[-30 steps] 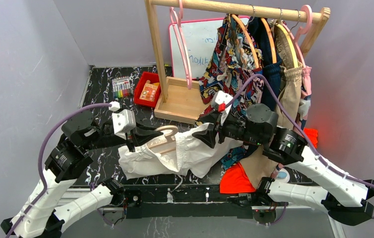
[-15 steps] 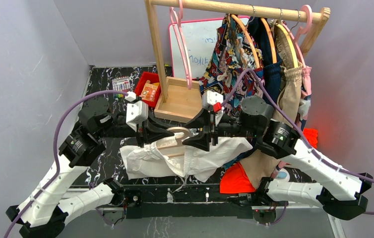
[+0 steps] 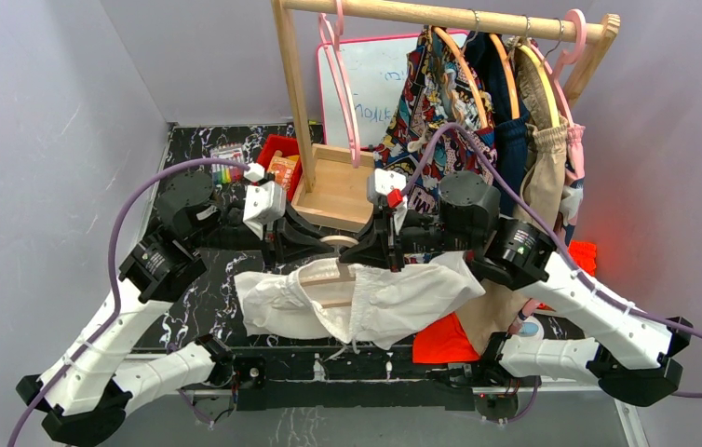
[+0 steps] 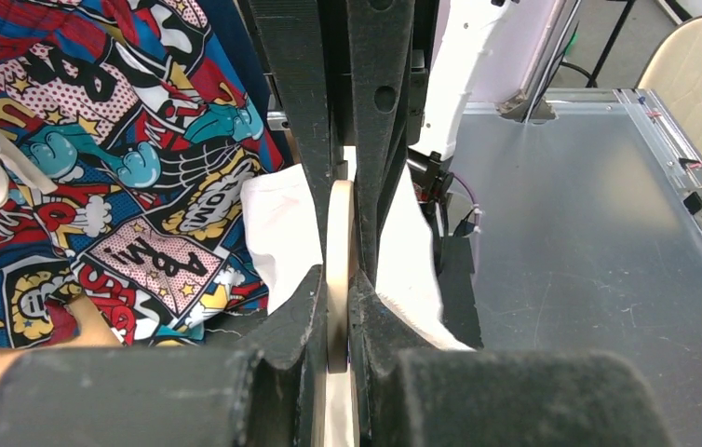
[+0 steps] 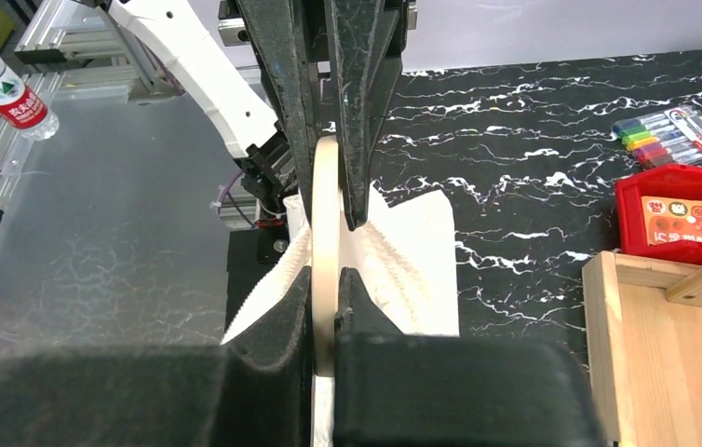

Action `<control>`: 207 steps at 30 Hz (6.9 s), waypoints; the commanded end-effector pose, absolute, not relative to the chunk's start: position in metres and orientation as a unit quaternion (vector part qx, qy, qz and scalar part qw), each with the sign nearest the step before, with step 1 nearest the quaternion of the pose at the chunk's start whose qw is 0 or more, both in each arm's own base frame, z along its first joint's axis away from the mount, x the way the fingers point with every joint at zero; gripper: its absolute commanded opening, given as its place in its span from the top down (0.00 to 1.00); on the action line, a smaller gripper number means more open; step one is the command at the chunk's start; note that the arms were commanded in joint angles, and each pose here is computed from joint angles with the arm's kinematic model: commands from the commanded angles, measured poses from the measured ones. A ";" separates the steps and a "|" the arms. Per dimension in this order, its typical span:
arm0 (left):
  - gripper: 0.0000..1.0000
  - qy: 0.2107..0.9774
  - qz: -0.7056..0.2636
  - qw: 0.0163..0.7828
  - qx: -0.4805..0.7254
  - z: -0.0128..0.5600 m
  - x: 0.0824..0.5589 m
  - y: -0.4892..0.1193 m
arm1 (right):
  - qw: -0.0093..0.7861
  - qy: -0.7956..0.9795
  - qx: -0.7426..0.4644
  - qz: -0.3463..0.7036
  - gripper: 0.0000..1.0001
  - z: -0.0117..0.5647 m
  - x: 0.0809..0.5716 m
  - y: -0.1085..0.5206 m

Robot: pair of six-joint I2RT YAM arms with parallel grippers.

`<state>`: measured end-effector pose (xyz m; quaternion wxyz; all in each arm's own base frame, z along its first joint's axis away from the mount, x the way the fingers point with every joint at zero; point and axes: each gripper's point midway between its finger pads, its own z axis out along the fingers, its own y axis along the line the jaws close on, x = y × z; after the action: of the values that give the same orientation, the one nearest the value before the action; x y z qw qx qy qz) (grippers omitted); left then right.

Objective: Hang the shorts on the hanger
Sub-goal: Place the hanger at the clothesline.

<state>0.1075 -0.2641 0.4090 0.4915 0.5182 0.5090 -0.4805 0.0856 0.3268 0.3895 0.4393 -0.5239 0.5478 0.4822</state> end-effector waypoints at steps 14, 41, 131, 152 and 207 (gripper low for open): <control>0.02 0.453 -0.328 0.775 0.295 0.531 0.135 -0.168 | 0.658 0.451 -0.389 0.462 1.00 0.527 0.120 0.297; 0.02 0.391 -0.305 0.848 0.188 0.605 0.093 -0.092 | 0.754 0.327 -0.325 0.468 1.00 0.656 0.099 0.249; 1.00 0.523 -0.496 0.387 0.575 0.386 0.116 -0.325 | 0.645 0.410 -0.445 0.467 1.00 0.543 0.076 0.258; 1.00 0.456 -0.471 0.527 0.541 0.425 0.118 -0.308 | 0.599 0.484 -0.472 0.429 0.42 0.490 0.080 0.248; 0.02 0.440 -0.380 0.696 0.421 0.484 0.119 -0.229 | 0.610 0.646 -0.375 0.265 1.00 0.438 0.165 0.239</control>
<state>0.1074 -0.2501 0.4605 0.6317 0.4679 0.4526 -0.4210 0.1338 0.2641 0.4185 0.5537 -0.4373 0.6218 0.3400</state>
